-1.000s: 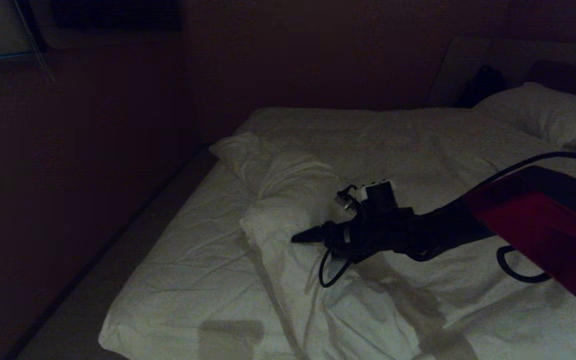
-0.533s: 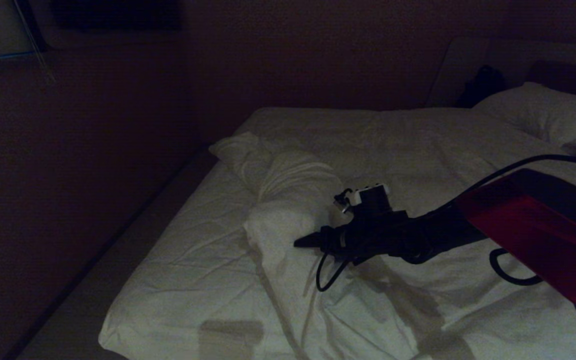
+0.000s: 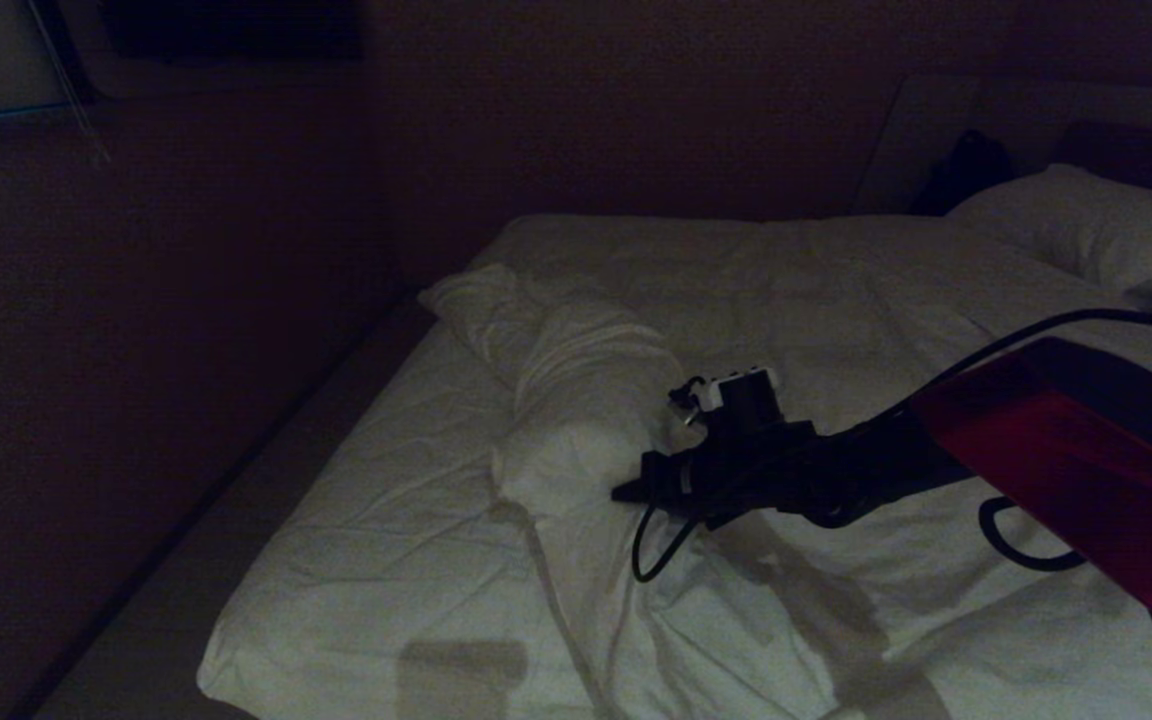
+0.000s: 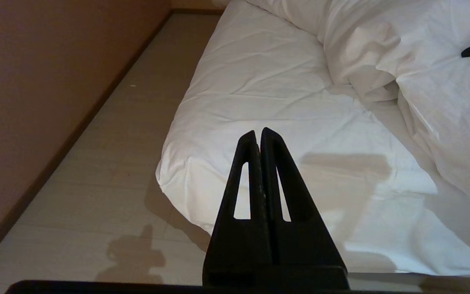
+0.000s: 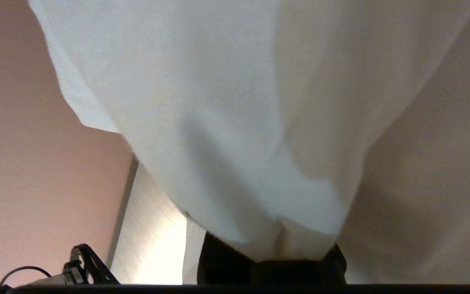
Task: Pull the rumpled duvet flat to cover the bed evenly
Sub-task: Flatten the corners of the folded blanket
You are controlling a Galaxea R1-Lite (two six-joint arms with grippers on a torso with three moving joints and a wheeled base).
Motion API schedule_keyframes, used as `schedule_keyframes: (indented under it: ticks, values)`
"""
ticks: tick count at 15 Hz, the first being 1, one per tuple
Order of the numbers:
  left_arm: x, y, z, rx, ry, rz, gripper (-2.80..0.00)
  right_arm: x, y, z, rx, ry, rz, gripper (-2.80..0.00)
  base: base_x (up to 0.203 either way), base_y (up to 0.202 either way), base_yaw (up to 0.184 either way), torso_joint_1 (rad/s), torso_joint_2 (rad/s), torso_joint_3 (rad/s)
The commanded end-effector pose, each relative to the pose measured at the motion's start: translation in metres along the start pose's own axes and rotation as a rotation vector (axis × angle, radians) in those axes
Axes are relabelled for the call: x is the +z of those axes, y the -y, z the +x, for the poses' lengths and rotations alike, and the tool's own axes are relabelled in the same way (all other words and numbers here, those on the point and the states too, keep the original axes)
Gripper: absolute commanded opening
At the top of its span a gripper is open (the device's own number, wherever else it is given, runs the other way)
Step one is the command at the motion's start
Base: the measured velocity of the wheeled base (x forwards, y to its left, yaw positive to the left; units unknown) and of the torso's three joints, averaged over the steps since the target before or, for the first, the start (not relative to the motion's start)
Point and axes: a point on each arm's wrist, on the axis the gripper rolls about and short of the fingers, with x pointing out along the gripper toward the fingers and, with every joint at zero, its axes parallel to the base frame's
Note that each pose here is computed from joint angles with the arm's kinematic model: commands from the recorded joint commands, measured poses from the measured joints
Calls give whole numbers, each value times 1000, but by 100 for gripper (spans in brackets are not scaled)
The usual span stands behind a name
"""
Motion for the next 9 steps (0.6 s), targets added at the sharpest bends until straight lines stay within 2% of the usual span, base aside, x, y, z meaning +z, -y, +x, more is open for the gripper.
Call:
schedule_keyframes:
  ticks: [1,6,9]
  values:
    - [0,0,0,1,-1,-1,-280,1,-1,0,5,2,1,-280,0,0,0,0,0,0]
    - [0,0,0,1,1,-1,-280,1,-8,-5,16,6,-9,-280,0,0,0,0,0,0]
    - [0,0,0,1,-1,-1,-280,-2,-22,-12,35,4,-27,-280,0,0,0,0,0,0]
